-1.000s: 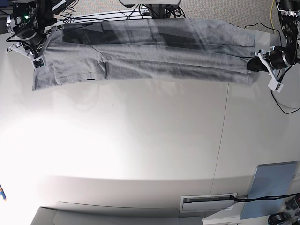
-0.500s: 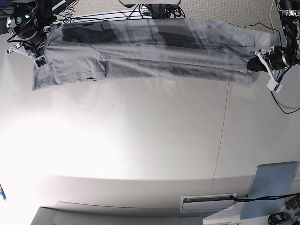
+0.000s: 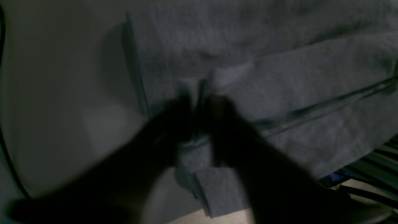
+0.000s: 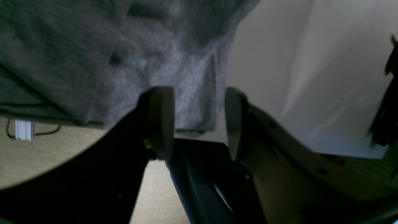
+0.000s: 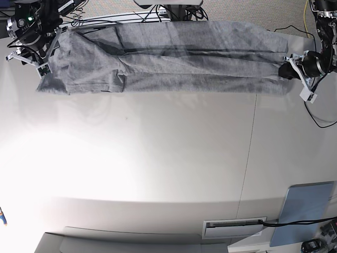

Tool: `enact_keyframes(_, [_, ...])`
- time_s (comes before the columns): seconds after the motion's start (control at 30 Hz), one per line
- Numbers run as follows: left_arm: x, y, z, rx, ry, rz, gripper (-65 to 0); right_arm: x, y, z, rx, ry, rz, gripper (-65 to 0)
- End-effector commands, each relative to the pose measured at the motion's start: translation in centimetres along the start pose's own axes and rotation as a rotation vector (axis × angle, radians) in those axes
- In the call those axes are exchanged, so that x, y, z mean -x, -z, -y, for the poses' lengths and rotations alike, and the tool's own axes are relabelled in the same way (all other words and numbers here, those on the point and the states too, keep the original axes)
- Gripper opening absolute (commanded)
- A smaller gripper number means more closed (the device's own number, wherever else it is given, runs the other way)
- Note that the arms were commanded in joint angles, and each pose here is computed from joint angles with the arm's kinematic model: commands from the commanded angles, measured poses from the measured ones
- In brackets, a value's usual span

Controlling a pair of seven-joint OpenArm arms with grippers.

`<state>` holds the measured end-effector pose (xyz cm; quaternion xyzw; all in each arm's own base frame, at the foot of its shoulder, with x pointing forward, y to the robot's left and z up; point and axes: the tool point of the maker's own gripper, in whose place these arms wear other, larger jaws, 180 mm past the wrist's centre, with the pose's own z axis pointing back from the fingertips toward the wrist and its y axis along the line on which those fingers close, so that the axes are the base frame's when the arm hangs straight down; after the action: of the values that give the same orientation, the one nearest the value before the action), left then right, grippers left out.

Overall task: Fold the T-shirt properly
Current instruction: 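Lower the hem onto the folded strip and release both grippers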

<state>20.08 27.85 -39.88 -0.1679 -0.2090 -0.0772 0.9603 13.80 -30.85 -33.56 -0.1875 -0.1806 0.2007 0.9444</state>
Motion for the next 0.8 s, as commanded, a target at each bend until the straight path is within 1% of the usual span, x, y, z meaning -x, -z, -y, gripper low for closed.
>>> enact_keyframes(0.0, [-0.9,-0.9,-0.6,-0.019,0.016,0.018,-39.8,-0.7,-0.4,0.8,0.027,-0.003,0.029,-38.7])
enact_keyframes(0.07, [-0.9,-0.9,-0.6,-0.020,0.016,0.017,-29.4,-0.8,-0.4,0.9,0.032,0.007,0.035,-38.7])
enact_keyframes(0.1, [-0.9,-0.9,-0.6,-0.020,0.016,0.017,-26.1,-0.8,-0.4,0.9,0.033,0.008,0.038,-38.7])
enact_keyframes(0.13, [-0.8,-0.9,-0.7,-0.024,0.015,0.014,-24.4,-0.9,-0.4,0.9,0.033,0.008,0.041,-38.7])
enact_keyframes(0.17, [-0.6,-0.9,-0.9,-0.033,0.014,0.008,-24.2,-0.9,-0.4,0.9,0.033,0.008,0.043,-38.7])
enact_keyframes(0.27, [0.2,-0.6,-2.4,-0.084,-0.039,-0.006,-24.2,-1.0,-0.4,0.9,0.033,0.008,0.049,-38.7])
enact_keyframes(0.37, [1.1,-0.1,-3.2,-0.081,-0.099,-0.001,-24.2,-1.1,-0.4,0.9,0.033,0.008,0.056,-38.7])
enact_keyframes(0.57, [2.9,0.7,-3.0,0.008,-0.227,-0.003,-24.2,-1.1,-0.4,0.9,0.033,0.008,0.056,-38.7])
enact_keyframes(0.7, [3.6,0.9,-1.0,0.161,-0.275,-0.002,-24.2,-1.2,-0.4,0.9,0.033,0.008,0.058,-38.7])
enact_keyframes(0.77, [3.8,0.9,-0.6,0.209,-0.301,0.010,-24.3,-1.3,-0.4,0.9,0.033,0.008,0.067,-38.7])
